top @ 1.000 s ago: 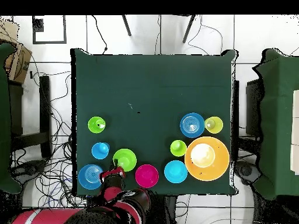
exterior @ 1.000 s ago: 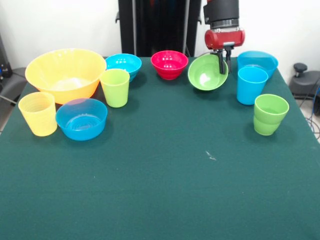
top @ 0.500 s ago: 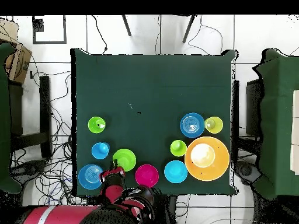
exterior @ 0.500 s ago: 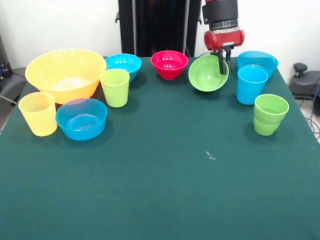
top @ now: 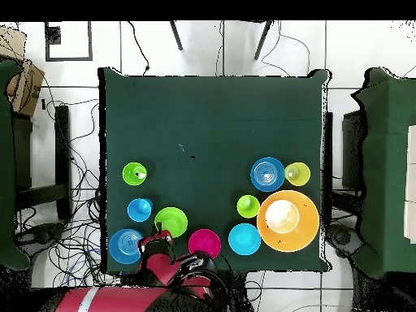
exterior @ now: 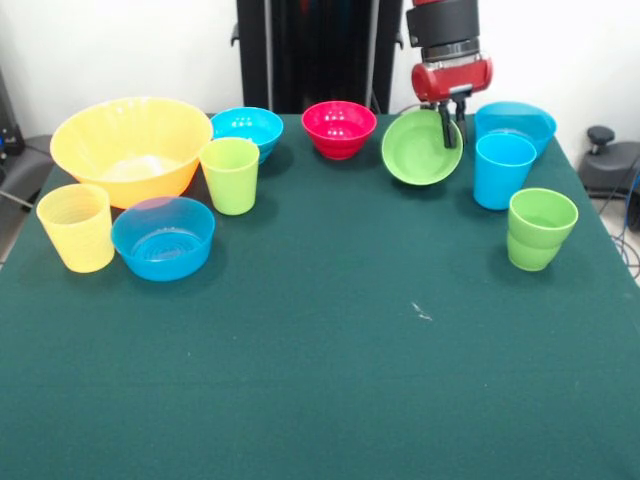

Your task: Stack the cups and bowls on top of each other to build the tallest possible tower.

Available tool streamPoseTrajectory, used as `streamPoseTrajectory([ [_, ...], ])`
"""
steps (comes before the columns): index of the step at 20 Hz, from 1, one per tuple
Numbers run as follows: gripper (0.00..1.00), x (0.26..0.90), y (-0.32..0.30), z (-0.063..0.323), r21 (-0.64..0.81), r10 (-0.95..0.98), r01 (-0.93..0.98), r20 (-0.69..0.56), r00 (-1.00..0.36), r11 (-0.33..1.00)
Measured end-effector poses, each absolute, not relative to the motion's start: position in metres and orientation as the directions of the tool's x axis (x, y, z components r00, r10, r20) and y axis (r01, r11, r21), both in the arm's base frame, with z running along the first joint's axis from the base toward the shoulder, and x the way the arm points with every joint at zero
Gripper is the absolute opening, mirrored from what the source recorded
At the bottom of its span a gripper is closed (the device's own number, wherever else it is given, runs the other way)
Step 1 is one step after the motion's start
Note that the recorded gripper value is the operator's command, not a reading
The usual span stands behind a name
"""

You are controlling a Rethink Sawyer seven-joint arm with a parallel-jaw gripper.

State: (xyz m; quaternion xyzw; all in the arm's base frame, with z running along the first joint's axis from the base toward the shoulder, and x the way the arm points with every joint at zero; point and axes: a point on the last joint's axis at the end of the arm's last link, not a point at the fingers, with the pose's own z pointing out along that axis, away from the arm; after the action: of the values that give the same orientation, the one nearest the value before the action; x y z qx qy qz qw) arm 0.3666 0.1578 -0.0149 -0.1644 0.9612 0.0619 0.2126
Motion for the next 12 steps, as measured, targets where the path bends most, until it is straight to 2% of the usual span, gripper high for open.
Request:
streamPoseTrajectory([
  [12,0.0,0.382,0.158,-0.011,0.108,-0.262,-0.327,-0.393,-0.881,0.939],
])
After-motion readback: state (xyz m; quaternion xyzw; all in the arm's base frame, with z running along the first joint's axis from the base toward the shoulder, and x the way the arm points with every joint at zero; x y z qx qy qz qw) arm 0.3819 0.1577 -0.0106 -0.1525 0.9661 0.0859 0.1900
